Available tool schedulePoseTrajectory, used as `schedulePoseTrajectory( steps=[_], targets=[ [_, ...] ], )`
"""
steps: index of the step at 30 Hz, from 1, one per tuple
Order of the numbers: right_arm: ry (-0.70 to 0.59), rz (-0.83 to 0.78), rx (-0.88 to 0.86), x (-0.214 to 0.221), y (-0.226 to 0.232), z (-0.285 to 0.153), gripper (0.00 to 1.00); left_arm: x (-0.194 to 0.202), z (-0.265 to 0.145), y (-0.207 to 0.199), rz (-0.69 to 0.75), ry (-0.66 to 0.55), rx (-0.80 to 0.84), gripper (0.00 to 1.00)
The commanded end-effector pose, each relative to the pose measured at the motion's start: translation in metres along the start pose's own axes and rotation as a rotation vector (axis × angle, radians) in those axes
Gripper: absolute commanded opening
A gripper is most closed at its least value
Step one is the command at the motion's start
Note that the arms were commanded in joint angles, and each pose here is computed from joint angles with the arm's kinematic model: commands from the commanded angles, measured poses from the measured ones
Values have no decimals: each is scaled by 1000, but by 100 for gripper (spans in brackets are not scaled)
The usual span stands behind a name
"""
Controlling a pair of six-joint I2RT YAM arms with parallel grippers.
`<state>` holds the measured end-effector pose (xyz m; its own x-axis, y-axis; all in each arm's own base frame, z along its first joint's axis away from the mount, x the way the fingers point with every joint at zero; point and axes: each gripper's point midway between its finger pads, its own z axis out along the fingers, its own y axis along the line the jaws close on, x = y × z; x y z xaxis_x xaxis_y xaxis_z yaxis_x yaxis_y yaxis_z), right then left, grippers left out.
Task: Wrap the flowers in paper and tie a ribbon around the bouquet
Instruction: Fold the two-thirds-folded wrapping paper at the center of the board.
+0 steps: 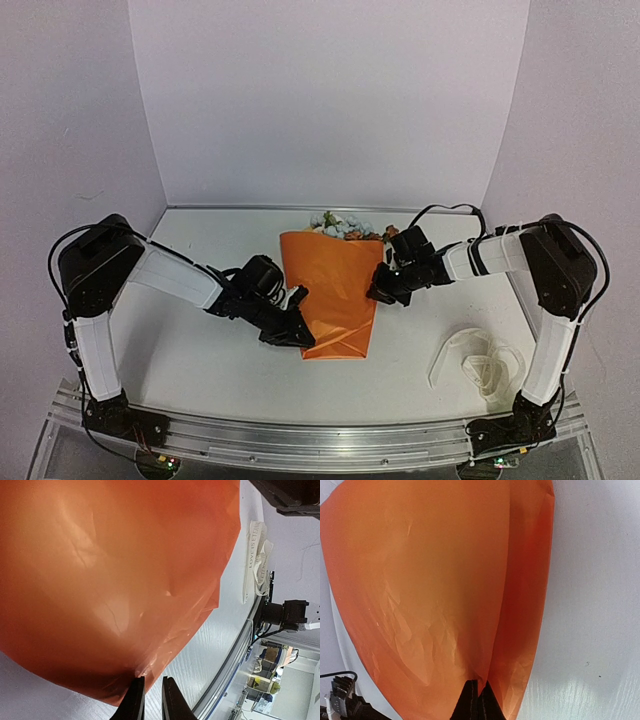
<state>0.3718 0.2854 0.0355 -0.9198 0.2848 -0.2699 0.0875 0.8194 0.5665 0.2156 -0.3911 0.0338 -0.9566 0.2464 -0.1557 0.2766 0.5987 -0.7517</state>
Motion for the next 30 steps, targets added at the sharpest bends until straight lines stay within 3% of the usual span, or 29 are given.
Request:
schedulePoseTrajectory(
  steps=[1,19,30],
  targets=[
    [-28,-10,14,-4,-4,-2,0,11,8,-1,-7,41,19,14],
    [-26,-27,10,-7,2,-7,0,23,14,9,-24,75,-16,13],
    [-25,-46,9,-6,5,-18,0,2,-10,-41,66,20,79,15]
  ],
)
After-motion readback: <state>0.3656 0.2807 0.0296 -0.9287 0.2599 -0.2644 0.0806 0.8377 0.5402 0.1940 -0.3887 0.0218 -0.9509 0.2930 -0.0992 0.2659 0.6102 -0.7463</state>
